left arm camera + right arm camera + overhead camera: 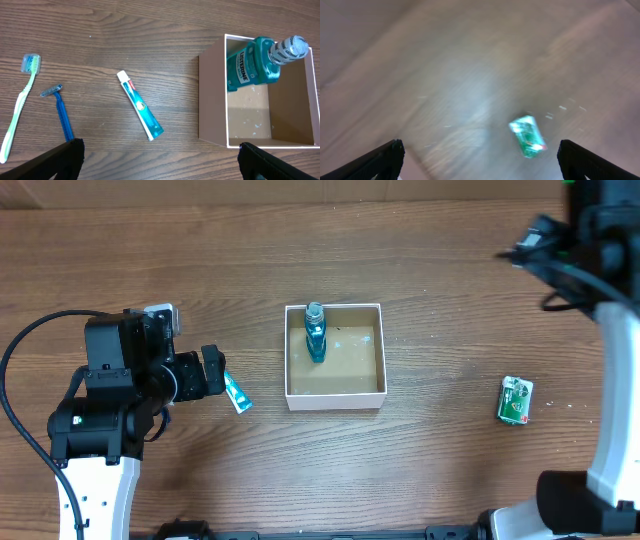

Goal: Pack container
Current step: 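Open the right gripper and lift away from the bottle, then lower the right gripper onto the green Dettol soap bar and grasp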

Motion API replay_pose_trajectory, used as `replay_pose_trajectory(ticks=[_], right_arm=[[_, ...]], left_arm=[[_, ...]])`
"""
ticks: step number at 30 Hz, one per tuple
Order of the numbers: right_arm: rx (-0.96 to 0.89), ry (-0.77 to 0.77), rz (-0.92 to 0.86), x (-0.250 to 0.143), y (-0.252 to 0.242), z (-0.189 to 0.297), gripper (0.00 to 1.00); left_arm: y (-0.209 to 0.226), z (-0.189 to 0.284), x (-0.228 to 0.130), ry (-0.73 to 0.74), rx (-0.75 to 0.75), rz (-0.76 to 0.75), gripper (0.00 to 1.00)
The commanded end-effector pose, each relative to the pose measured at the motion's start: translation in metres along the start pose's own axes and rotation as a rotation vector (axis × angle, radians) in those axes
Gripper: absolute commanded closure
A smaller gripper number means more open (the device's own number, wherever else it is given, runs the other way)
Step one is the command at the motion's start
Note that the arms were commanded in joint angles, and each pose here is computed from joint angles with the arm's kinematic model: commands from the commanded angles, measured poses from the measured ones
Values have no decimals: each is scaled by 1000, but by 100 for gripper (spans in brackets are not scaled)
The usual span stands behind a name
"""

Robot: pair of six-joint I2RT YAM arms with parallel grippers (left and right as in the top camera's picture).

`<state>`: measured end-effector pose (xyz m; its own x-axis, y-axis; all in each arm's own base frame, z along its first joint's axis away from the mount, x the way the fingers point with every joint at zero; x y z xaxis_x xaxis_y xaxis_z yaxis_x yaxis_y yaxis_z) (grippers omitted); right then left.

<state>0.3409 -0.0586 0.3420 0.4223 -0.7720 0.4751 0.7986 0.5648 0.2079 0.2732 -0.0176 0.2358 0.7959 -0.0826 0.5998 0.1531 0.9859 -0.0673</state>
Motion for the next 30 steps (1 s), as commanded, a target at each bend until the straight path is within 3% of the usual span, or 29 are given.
replay_pose_trajectory(ticks=[1,9,17,23,30], right_arm=[[-61,127,21,1,-31,-31,0],[-216,299,8,-40,-92,-69,0],[-104,259,8,-95,-130,-50,0],[-68,278,49,-117,-130,-98,0],[-49,428,174,-130,-111,-168,0]], left_arm=[[-1,5,7,-23,-8,7,0],[1,2,5,-9,-2,10,0],[2,-9,3,28,-8,16,0],[4,-21,-1,77,-13,25,0],[5,-26,-2,91,-14,27,0]])
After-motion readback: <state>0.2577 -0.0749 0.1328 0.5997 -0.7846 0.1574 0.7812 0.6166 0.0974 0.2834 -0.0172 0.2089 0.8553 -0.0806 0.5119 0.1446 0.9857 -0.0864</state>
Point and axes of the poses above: each gripper's point midway between its finger pads, its own z axis back along the fingers, its own y axis along the line the jaws close on, x = y × z, the point moved 1 cm from there along z, back along the fingers, and after that the axes turned 15 degrees about -z, right-handed, at the moved point
